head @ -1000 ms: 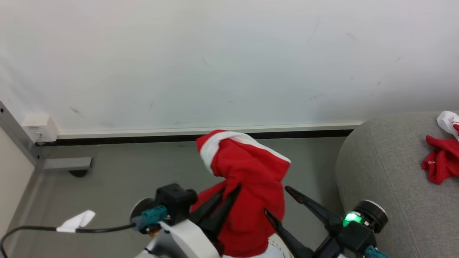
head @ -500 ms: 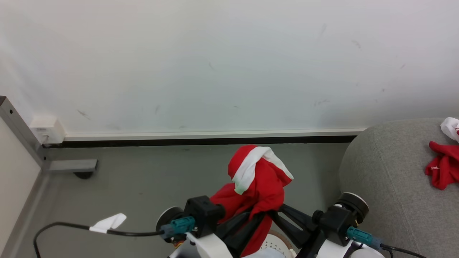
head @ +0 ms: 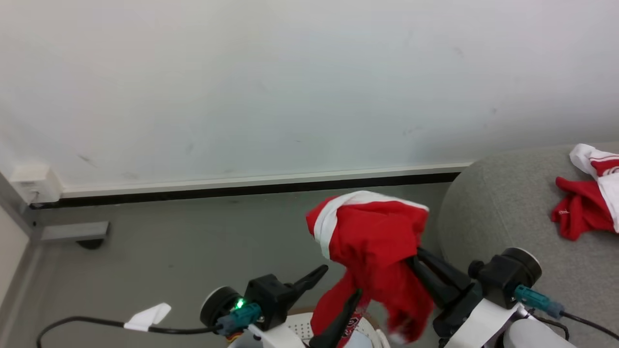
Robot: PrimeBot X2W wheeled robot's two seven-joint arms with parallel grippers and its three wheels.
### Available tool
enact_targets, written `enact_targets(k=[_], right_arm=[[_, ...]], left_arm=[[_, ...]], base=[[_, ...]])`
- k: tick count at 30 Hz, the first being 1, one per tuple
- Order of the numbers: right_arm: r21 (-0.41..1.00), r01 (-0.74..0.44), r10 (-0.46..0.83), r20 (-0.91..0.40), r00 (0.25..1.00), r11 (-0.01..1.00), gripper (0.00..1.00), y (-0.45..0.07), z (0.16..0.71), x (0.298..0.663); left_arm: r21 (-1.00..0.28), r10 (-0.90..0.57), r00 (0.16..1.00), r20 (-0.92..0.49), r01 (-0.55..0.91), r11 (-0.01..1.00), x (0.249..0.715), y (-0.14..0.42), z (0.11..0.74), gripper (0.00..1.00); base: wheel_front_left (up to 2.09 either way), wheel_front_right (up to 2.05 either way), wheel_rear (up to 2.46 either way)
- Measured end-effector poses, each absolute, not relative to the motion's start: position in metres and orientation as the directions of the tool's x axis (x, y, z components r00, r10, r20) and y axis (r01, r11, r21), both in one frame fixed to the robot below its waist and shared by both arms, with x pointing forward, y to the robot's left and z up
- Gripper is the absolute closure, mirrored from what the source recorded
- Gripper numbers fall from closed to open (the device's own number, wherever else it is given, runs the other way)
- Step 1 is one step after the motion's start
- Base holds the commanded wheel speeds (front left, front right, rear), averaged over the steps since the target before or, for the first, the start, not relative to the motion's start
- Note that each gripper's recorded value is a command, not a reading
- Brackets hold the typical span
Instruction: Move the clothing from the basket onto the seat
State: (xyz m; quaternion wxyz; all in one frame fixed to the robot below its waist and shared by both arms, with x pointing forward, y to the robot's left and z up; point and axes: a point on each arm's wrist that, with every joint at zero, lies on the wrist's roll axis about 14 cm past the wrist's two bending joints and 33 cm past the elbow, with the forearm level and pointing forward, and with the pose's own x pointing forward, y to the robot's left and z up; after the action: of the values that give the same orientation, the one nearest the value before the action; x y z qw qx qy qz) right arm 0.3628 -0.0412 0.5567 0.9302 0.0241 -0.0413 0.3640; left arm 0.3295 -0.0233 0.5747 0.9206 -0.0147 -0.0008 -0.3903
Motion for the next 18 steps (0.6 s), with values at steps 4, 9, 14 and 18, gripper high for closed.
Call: enact_targets(k=[4,9,14,18], right_arm=[[0.012,-0.624,0.617,0.129,0.776,0.782,1.00,-0.066,0.567,0.366],[-0.010,-0.515,0.510,0.160,0.845,0.857,1.00,-0.112,0.581,0.365],[-0.011,-0.380,0.376,0.168,0.911,0.925,1.00,-0.163,0.588,0.353],[0.029,-0.276,0.267,0.175,0.948,0.961,1.00,-0.195,0.590,0.340]], left_arm=[[-0.036,-0.744,0.668,-0.005,0.743,0.668,0.329,-0.035,0.566,0.00],[-0.043,-0.787,0.617,-0.005,0.786,0.616,0.328,-0.057,0.562,0.00],[-0.053,-0.846,0.534,0.003,0.845,0.533,0.324,-0.088,0.562,0.00],[-0.058,-0.889,0.457,0.016,0.888,0.456,0.320,-0.115,0.564,0.00]], base=[[0.00,0.00,0.00],[0.00,0.00,0.00],[0.00,0.00,0.00],[0.00,0.00,0.00]])
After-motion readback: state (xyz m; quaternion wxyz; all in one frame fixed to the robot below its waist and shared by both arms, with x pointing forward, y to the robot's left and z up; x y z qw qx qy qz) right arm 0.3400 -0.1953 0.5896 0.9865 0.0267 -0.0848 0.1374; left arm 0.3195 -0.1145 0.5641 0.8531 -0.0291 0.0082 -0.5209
